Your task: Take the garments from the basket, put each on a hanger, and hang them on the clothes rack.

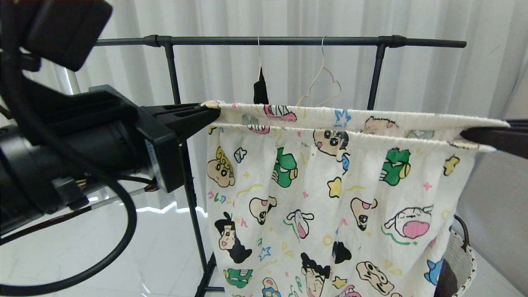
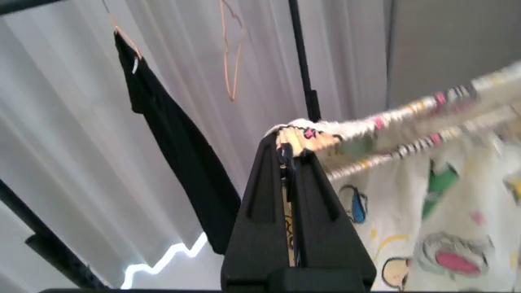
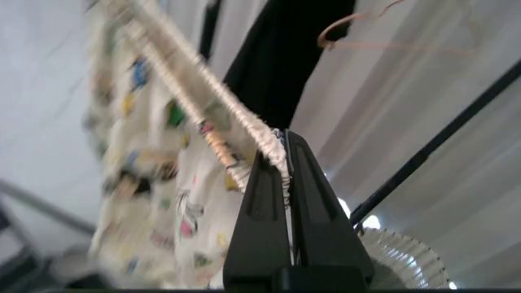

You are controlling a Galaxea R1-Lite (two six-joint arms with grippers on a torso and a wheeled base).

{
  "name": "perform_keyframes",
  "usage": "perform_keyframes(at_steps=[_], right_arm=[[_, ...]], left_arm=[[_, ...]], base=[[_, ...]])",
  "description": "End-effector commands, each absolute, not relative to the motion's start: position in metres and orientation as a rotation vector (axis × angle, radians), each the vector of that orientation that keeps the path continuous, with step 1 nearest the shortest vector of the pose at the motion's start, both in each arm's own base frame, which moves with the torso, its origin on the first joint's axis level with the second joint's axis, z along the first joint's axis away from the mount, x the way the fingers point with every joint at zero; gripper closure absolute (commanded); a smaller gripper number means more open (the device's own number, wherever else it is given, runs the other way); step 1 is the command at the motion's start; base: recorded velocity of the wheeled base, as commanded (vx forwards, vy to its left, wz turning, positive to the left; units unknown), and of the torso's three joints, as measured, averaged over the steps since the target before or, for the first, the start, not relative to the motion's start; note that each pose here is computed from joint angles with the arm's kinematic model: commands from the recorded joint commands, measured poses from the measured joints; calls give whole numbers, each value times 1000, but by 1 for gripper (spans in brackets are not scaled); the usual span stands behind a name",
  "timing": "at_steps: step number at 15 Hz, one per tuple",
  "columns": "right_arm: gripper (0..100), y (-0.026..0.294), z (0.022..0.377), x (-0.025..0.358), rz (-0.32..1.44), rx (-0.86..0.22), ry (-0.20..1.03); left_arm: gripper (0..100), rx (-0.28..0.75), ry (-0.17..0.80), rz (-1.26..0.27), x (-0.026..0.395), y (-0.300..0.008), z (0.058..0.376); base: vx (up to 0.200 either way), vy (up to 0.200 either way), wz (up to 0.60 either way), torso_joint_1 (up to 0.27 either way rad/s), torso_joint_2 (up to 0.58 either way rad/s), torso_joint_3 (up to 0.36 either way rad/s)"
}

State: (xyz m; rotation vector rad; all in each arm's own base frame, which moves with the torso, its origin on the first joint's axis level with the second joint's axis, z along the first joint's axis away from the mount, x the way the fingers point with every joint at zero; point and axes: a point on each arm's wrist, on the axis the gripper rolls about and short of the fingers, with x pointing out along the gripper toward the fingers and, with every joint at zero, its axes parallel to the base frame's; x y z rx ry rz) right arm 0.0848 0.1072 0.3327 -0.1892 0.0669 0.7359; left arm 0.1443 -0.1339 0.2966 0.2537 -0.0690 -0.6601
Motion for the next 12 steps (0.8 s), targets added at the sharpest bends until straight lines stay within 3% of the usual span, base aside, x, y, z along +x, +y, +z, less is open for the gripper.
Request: perform_keyframes(at_steps=[1, 6, 12], right_arm=[[100, 129, 325, 116, 670, -190, 79], [100, 157, 321, 141, 666, -176, 53], [100, 158, 320, 142, 661, -176, 53]], left_arm=[[100, 264, -114, -714, 116, -121, 294], [100, 464, -169, -859, 82, -115, 264], [100, 468, -170, -902, 76, -117, 260]], base=[[0, 0, 0, 0, 0, 0], [0, 0, 0, 0, 0, 0], [0, 0, 0, 0, 0, 0]])
